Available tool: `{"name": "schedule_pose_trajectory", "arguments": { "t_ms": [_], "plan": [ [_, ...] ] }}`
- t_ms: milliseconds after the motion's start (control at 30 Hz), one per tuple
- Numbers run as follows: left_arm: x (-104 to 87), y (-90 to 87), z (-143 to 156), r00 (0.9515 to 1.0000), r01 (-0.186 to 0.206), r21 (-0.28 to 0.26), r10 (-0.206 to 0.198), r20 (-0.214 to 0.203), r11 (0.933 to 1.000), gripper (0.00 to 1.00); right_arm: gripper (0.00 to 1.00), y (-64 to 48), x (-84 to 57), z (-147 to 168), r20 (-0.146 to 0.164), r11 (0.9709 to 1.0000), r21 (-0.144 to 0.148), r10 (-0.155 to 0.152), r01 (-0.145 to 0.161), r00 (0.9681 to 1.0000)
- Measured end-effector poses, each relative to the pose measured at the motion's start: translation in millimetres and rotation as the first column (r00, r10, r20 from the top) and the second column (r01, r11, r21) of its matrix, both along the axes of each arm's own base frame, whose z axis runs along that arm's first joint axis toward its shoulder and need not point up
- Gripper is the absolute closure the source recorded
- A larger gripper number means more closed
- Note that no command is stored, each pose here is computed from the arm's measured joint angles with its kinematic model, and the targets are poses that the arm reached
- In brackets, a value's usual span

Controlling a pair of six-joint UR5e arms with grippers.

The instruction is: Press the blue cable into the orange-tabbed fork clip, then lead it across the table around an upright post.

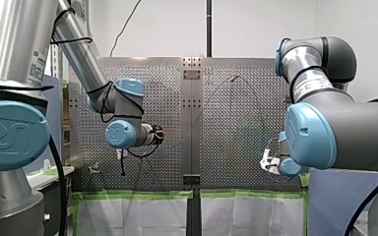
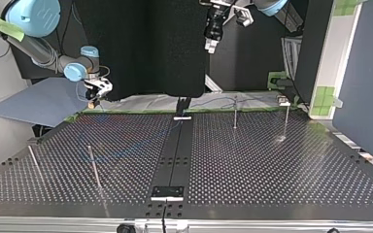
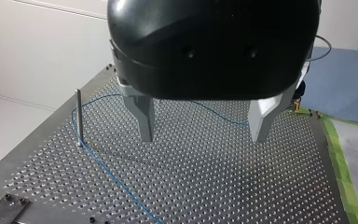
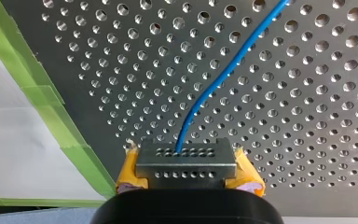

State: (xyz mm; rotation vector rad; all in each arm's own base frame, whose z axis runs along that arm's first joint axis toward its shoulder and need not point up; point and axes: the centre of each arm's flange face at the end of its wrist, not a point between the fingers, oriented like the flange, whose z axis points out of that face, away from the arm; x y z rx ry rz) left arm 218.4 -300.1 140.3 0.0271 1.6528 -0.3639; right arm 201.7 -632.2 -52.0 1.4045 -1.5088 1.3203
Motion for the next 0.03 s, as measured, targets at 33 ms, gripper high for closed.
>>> {"name": "schedule_pose_trajectory", "arguments": {
  "t_ms": [33],
  "plan": [
    [0.0, 0.0, 0.0, 1.0000, 0.000, 0.000, 0.000, 0.000, 1.0000, 0.00, 1.00, 0.0, 0.0, 0.0, 0.000, 1.0000, 0.000, 0.000, 0.000, 1.0000]
  ]
}}
